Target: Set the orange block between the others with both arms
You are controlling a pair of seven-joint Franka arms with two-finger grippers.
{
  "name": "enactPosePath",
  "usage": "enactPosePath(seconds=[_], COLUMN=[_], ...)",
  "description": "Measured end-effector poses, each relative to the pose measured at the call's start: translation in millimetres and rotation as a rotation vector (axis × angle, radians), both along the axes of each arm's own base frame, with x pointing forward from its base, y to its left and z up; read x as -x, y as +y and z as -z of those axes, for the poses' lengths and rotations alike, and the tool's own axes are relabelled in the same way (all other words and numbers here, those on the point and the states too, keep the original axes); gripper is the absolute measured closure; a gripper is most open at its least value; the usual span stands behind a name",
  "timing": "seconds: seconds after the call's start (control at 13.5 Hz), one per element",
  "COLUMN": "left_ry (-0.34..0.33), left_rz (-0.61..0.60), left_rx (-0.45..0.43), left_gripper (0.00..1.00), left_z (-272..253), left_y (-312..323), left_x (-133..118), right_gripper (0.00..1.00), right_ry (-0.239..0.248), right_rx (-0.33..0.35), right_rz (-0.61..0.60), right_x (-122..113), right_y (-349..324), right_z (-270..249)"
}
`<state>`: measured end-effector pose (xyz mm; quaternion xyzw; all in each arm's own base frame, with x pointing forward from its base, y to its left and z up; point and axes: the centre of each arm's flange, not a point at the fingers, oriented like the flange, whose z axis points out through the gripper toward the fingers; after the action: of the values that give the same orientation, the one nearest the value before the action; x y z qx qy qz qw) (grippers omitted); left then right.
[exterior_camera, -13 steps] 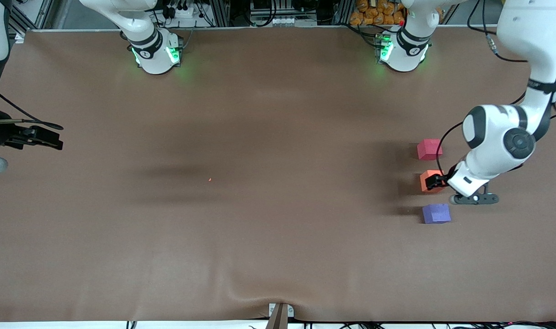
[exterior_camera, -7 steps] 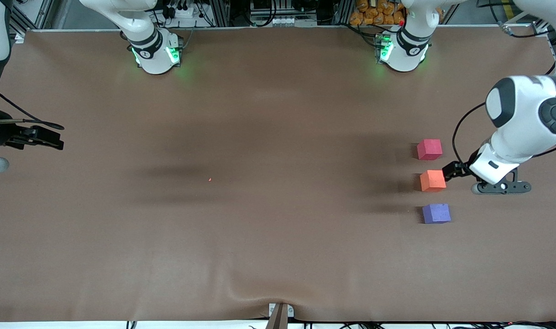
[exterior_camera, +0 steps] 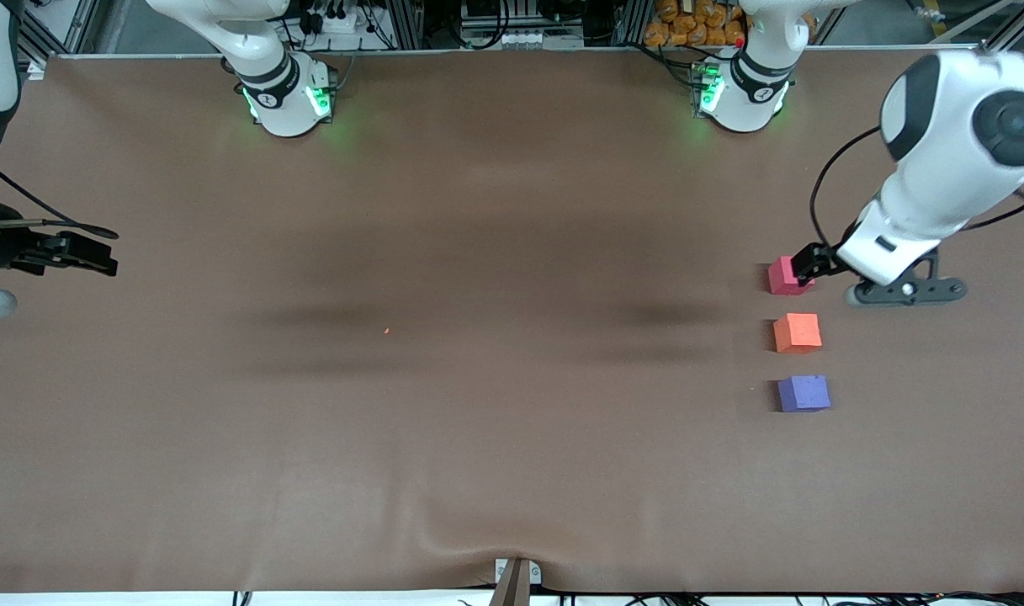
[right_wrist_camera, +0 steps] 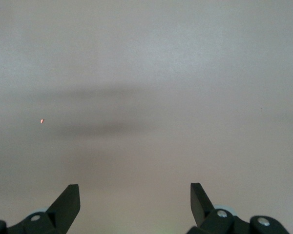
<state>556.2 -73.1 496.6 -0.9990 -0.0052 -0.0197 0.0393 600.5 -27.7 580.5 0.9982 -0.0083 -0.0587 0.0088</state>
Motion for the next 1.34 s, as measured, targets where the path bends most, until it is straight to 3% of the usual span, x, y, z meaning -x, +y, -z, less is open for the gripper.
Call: enactPosePath(seconds=[0.22,0.45,0.89,1.19,1.34], left_ry=[-0.043,-0.044,0.030,0.065,0.069], left_rz=[-0.014,-0.004,0.080,0.044,0.037], left_rx=[0.005,0.011,-0.003,0.029,0.034], left_gripper=[0.00,0.00,0.00,0.00,0.00], left_z=[-61.0,-105.8,-125.2,-147.1,-148.7], left_y=[5.1,5.1,0.8,14.4,18.2], left_x=[-10.0,-14.5,-3.2,5.1,5.5], right_gripper=[0.00,0.00,0.00,0.00,0.00], right_ry=[0.000,0.000,0.000,0.076,0.066], right_rx=[0.000,0.000,0.000,-0.003,-0.002], right_rz=[0.000,0.001,0.001,0.006,0.011], right_x=[0.0,0.0,0.0,12.3,17.6], right_y=[-0.1,-0.4,-0.4,-1.8,-4.0], right_z=[0.0,0.0,0.1,-5.6,-22.3])
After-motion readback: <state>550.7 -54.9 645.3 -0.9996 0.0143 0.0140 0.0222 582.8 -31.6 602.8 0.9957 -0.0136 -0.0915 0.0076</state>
